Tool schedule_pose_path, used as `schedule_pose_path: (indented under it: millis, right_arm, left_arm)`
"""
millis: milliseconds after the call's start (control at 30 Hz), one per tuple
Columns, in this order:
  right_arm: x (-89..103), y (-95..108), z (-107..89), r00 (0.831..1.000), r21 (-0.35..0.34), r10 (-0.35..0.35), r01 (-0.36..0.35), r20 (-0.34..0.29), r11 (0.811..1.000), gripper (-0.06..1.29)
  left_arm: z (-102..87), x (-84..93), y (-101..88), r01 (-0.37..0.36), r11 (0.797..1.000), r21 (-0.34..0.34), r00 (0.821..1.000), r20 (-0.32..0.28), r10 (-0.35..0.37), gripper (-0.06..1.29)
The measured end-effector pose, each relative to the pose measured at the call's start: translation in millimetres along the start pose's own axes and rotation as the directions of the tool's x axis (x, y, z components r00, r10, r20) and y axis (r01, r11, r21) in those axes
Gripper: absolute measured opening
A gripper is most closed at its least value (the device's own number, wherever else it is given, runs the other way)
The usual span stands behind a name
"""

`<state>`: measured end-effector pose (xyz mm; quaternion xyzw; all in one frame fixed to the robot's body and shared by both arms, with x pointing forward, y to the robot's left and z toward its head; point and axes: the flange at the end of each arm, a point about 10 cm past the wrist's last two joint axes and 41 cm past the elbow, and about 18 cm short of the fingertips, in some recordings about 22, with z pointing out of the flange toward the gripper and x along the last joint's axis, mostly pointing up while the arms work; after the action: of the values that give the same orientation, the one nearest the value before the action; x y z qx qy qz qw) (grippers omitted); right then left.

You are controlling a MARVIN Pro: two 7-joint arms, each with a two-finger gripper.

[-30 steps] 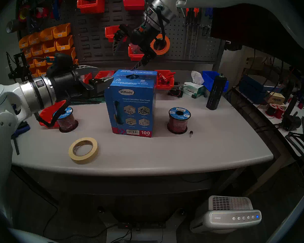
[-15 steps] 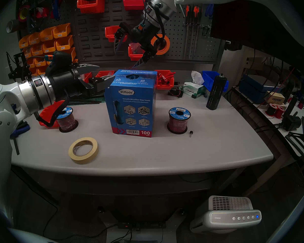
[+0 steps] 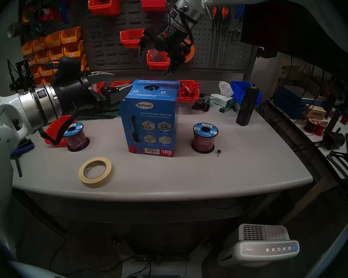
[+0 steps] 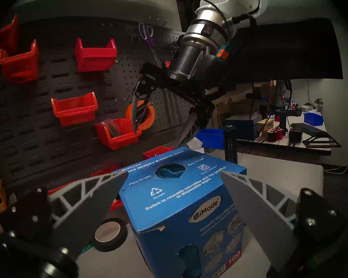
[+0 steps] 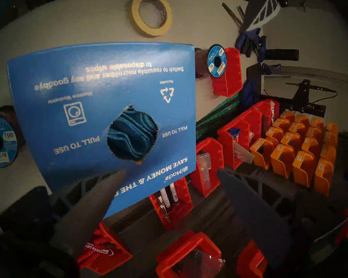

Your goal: Take out a shop towel

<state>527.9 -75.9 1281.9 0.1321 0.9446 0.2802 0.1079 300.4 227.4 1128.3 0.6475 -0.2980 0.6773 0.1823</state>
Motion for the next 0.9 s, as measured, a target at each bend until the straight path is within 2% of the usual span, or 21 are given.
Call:
schedule_pose_path:
  millis: [767,900]
  right_arm:
    - [3.8,6.6,10.2,1.0,0.064,-0.013,0.011,0.023,0.998,1.18]
    - [4.4,7.9,8.8,0.999,0.068,-0.016,0.014,0.03,0.998,1.1]
  left_arm:
    - [-3.5,3.2,-0.1,0.004,1.0,-0.019,1.0,-0.021,-0.004,1.25]
    - [-4.1,3.8,-0.2,0.004,1.0,-0.021,1.0,-0.024,-0.004,1.25]
